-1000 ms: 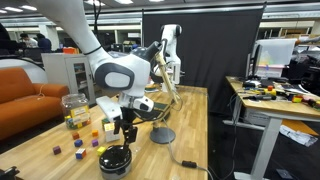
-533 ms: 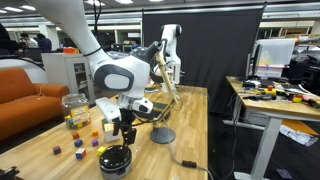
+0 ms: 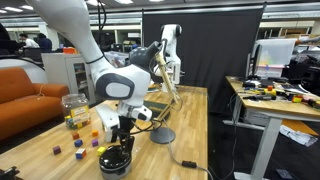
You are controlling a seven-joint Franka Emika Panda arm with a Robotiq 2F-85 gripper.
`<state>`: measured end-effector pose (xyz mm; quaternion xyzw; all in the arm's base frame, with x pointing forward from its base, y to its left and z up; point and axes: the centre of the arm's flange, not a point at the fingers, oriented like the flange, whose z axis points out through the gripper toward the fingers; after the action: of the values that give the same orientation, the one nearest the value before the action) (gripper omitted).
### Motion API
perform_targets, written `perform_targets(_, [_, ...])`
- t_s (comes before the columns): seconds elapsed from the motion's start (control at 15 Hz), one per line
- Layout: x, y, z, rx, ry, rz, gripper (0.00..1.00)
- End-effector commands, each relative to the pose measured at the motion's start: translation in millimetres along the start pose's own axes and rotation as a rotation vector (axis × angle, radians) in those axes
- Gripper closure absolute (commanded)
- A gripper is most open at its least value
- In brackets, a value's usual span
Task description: Remove the black lid from the grey pot
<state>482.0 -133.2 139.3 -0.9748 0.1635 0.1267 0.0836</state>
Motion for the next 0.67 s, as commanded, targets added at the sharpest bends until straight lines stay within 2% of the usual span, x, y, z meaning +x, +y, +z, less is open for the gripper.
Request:
perform_targets(0.0, [5.7, -1.5, 6.0, 0.004, -0.021, 0.007, 0.00])
perform_targets(0.07, [5.5, -2.2, 7.3, 0.003, -0.026, 0.008, 0.01])
perform_targets(0.13, [5.5, -2.5, 6.6, 0.003, -0.025, 0.009, 0.07])
perform_targets(0.2, [5.1, -2.6, 6.1, 0.000, -0.022, 0.011, 0.23])
perform_targets(0.33, [5.4, -2.5, 3.6, 0.001, -0.014, 0.027, 0.34])
perform_targets(0.6, [5.9, -2.0, -0.9, 0.006, -0.006, 0.053, 0.63])
